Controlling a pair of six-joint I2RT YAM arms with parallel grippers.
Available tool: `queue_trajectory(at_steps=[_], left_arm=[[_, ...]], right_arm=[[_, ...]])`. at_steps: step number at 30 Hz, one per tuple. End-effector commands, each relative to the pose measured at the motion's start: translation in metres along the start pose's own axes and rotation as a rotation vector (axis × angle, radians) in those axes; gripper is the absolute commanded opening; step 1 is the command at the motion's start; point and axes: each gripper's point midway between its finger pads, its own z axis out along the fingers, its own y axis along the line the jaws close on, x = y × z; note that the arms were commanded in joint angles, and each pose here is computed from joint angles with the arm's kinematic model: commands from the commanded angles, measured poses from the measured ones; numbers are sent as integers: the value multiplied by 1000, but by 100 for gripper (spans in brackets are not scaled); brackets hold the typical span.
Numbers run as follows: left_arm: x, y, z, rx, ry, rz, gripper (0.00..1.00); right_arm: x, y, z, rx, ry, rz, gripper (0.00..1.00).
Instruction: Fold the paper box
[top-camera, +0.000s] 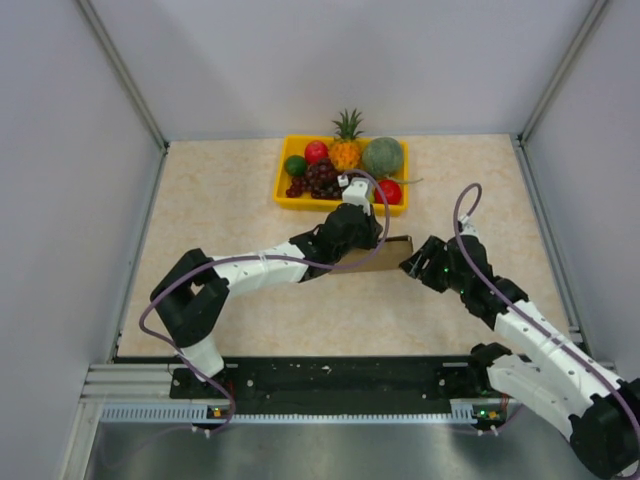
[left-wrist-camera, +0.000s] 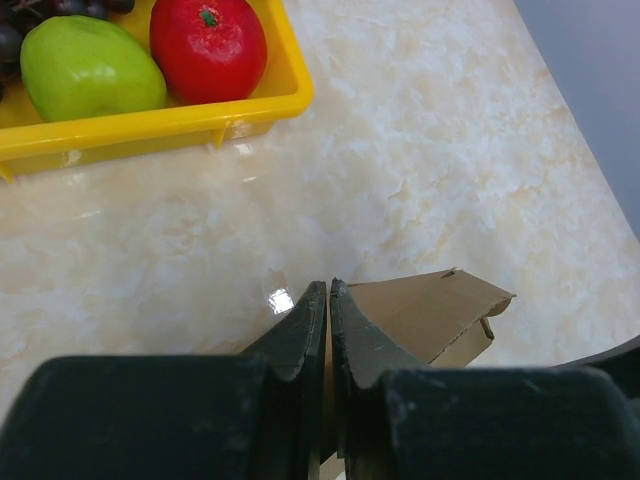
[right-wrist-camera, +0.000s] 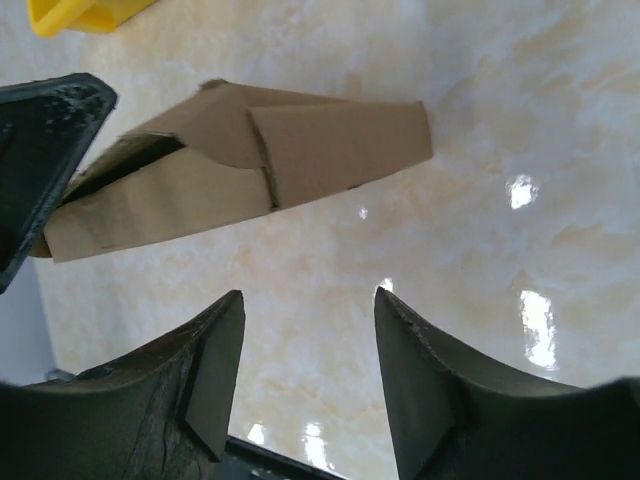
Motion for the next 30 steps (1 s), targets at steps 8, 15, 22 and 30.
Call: queue_trajectory(at_steps=[8, 15, 22, 30], left_arm=[[44, 14, -3, -33, 170, 63, 9], [45, 11, -2, -17, 180, 64, 10], [44, 9, 0, -4, 180, 87, 10], [47, 18, 7, -42, 179, 134, 10]], right_arm=[[-13, 36, 1, -294, -54, 343, 57], [-23, 42, 10, -310, -73, 368, 51], [-19, 35, 27, -253, -46, 457, 44], [-23, 26, 36, -175, -50, 677, 36]])
